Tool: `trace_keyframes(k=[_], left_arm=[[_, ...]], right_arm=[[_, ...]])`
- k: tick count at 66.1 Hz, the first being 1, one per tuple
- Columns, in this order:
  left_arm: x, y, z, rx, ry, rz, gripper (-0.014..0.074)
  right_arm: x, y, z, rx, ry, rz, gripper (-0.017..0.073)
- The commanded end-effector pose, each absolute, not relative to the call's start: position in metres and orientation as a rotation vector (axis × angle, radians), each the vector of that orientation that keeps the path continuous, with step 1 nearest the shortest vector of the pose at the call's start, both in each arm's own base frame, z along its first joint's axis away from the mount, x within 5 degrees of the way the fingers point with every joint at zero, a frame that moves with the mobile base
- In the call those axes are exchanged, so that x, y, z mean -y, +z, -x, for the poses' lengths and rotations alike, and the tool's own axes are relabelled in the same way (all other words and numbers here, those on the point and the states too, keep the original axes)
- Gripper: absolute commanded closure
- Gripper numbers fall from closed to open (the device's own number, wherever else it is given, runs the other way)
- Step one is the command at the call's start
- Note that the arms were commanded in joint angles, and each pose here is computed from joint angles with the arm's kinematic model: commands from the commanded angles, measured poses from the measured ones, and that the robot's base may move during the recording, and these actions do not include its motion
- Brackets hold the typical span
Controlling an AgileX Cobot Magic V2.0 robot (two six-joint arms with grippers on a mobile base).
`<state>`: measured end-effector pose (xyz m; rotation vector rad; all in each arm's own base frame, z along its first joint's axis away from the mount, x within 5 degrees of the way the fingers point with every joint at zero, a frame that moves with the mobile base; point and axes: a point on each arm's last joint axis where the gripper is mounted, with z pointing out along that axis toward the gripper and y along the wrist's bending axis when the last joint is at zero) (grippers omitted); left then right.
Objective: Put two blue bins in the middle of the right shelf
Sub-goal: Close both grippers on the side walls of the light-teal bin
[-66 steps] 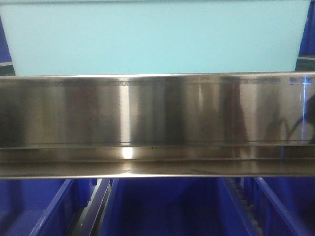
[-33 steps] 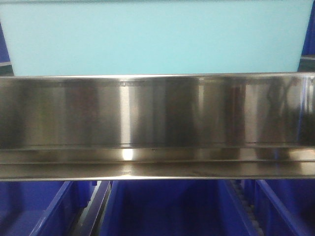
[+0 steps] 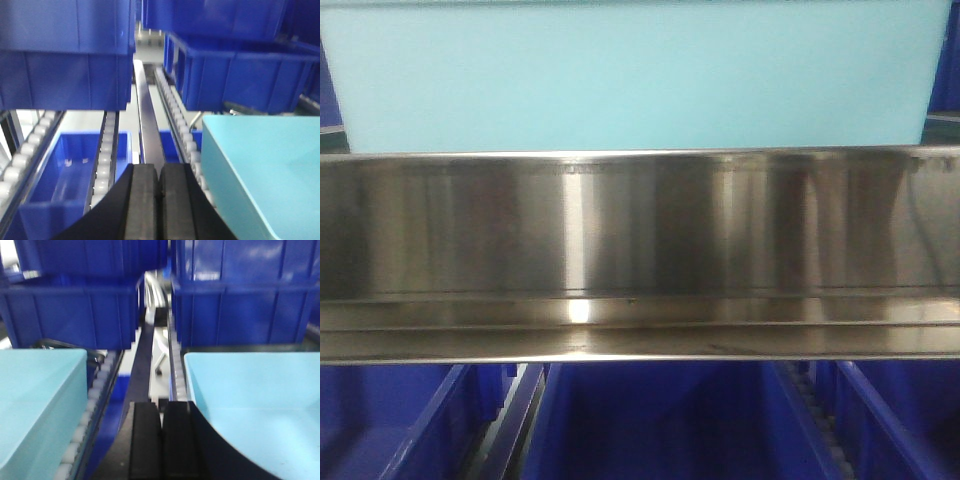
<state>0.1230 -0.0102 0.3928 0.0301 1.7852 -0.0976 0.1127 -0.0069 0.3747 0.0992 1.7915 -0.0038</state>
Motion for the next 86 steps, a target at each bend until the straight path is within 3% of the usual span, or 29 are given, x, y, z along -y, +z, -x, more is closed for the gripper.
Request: trace_keyframes(k=[1, 16, 24, 31, 40, 48, 62, 79, 83, 86], left_arm=[[0.013, 0.396, -0.143, -1.822, -0.105, -0.032, 0.0704], [0.015, 0.382, -0.178, -1.890, -0.102, -0.031, 0.0704], [0.017, 0.375, -0.193, -1.911, -0.123, -0.001, 0.0704], [0.018, 0.373, -0.208, -2.023, -0.148, 0.045, 0.0704], [0.027, 0.381, -0.233, -2.159, -0.158, 0.020, 0.0704], [0.044, 0.388, -0.255, -2.211, -0.182, 0.025, 0.0704], [0.077, 0.397, -0.283, -2.342, -0.108, -0.004, 0.0704], [0.096, 0.402, -0.298, -2.383, -0.112, -0.026, 0.0695], [0.097, 0.402, -0.299, -2.384, -0.113, -0.031, 0.0647], [0.097, 0.401, -0.298, -2.388, -0.112, -0.033, 0.0574]], right_arm=[[0.009, 0.383, -0.137, -1.852, -0.002, -0.107, 0.0724], [0.013, 0.386, -0.188, -1.889, 0.001, -0.114, 0.0724], [0.011, 0.376, -0.207, -1.930, 0.096, -0.178, 0.0724], [0.006, 0.370, -0.221, -2.065, 0.115, -0.153, 0.0727], [-0.008, 0.370, -0.240, -2.212, 0.143, -0.093, 0.0697], [-0.023, 0.372, -0.260, -2.346, 0.057, -0.152, 0.0697], [-0.058, 0.394, -0.277, -2.419, 0.075, -0.094, 0.0697], [-0.082, 0.394, -0.294, -2.448, 0.124, -0.040, 0.0699], [-0.085, 0.391, -0.296, -2.458, 0.124, -0.027, 0.0655], [-0.088, 0.388, -0.298, -2.469, 0.123, -0.018, 0.0559]])
